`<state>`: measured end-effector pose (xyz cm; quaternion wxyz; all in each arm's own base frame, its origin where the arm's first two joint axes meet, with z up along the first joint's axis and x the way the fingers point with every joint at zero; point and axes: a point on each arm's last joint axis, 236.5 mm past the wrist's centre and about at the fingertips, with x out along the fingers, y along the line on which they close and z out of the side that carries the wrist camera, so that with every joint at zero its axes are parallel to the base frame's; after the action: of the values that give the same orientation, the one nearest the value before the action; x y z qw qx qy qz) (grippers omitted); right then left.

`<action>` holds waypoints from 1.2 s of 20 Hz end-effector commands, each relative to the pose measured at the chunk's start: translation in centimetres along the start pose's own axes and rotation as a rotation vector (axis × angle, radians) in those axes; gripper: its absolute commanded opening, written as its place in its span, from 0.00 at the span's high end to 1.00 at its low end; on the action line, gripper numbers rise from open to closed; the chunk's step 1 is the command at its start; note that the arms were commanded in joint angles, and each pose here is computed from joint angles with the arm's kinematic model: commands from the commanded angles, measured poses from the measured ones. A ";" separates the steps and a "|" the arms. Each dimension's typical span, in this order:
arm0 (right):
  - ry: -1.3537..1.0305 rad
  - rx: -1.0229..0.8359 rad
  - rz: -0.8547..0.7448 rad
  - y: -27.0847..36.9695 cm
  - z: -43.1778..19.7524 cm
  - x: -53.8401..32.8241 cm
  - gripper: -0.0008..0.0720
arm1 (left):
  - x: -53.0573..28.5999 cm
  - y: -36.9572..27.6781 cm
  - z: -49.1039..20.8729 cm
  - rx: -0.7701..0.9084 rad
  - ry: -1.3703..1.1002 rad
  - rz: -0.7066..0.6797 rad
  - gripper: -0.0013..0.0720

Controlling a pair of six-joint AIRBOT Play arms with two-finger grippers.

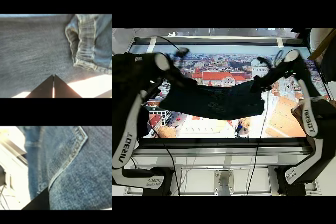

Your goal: Fold the clothes and pants, and hang the long-sleeved shirts on hangers.

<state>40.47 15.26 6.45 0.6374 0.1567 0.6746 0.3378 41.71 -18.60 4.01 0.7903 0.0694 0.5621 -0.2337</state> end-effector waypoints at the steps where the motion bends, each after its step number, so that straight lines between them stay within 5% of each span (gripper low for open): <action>1: -0.019 0.007 -0.039 0.9 -2.5 -4.1 0.95 | 7.2 -7.9 -2.9 0.121 0.050 -0.084 0.96; 7: -0.079 -0.088 0.201 7.7 -1.9 -5.3 0.95 | 16.3 -14.9 -4.2 0.185 0.036 -0.114 0.96; 11: -0.128 -0.056 0.195 8.7 -0.4 -4.7 0.95 | 16.5 -14.3 -2.7 0.143 -0.014 -0.108 0.96; 15: -0.219 -0.084 0.198 11.7 2.3 -2.9 0.95 | 11.2 -12.3 0.4 0.130 -0.113 -0.086 0.96; 24: -0.418 -0.149 0.097 22.3 7.3 9.9 0.95 | -7.9 3.1 -0.5 0.038 -0.196 0.241 0.96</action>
<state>40.09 33.33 14.09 0.7129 0.1962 0.5508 0.3871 41.02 -19.18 6.51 0.8430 0.1278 0.4795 -0.2077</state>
